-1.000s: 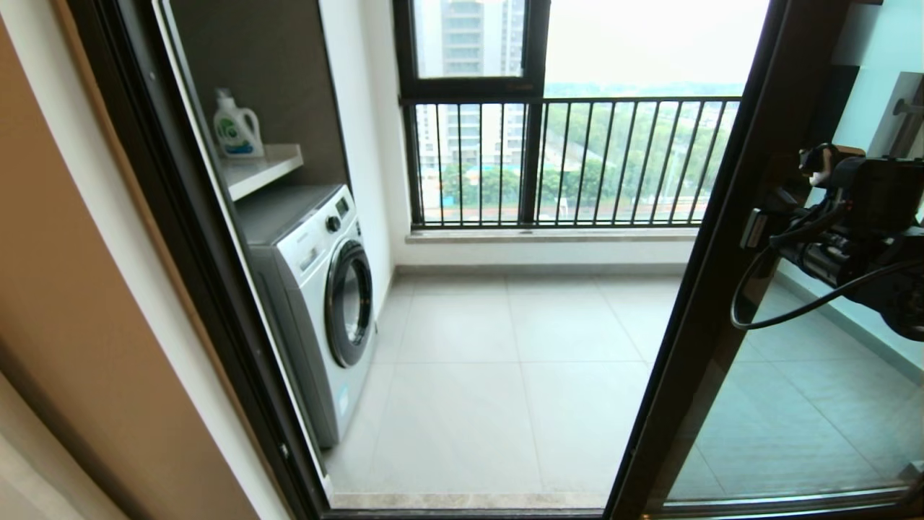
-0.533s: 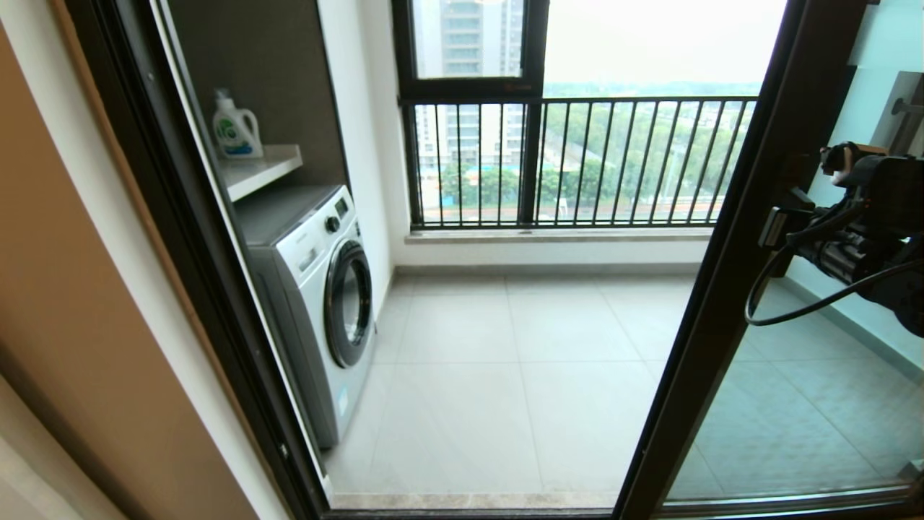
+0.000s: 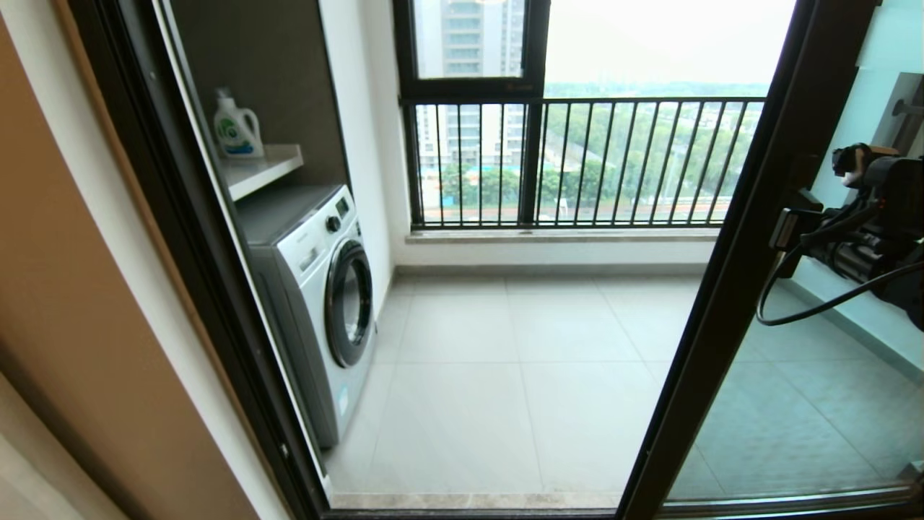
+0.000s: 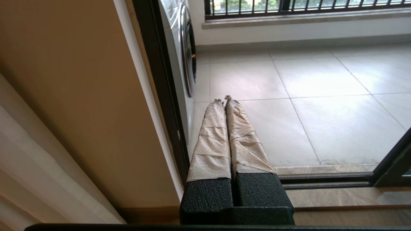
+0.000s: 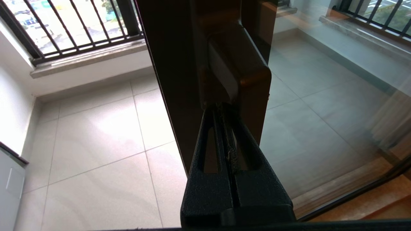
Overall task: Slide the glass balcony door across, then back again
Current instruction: Open the slid door
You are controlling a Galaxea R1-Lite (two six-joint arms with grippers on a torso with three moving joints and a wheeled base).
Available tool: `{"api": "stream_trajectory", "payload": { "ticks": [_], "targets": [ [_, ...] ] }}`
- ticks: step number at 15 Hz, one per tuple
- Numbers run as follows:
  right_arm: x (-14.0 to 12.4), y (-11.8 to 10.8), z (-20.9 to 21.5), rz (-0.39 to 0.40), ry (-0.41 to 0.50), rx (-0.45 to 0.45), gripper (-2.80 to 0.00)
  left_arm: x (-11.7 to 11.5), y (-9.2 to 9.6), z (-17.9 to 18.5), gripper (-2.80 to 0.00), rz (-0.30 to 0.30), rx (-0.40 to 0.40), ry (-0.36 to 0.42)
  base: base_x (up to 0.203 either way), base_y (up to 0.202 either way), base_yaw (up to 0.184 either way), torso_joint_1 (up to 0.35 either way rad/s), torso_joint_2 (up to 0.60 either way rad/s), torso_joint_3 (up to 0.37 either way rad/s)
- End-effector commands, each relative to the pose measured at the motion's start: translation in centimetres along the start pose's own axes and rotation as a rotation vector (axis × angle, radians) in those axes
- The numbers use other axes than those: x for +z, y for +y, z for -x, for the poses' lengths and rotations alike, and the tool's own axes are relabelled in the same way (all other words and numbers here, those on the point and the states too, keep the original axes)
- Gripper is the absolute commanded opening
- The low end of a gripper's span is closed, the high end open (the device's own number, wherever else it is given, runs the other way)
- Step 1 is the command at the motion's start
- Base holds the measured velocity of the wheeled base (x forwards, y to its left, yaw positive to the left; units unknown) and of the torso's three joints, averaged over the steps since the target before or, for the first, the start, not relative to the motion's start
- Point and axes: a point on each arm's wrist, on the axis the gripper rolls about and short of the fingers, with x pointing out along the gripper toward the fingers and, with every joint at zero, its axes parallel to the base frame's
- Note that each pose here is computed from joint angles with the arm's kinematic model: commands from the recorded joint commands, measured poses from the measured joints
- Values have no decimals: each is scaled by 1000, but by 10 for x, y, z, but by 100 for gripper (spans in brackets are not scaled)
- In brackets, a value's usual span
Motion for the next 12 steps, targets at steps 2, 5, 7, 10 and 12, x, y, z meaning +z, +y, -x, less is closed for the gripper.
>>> {"api": "stream_trajectory", "payload": {
  "ticks": [2,5,7,10,12],
  "targets": [
    [-2,-1,-1,2,4,-11,-280,0,0,0,-280,-1,-1,2,0,0,0,0,0,0],
    [-1,-1,-1,1,3,-11,-280,0,0,0,-280,-1,-1,2,0,0,0,0,0,0],
    [-1,-1,-1,1,2,-10,-280,0,0,0,-280,0,1,2,0,0,0,0,0,0],
    [-1,-1,-1,1,3,-11,-280,0,0,0,-280,0,1,2,0,0,0,0,0,0],
    [-1,-2,-1,1,3,-11,-280,0,0,0,-280,-1,-1,2,0,0,0,0,0,0]
  ]
}}
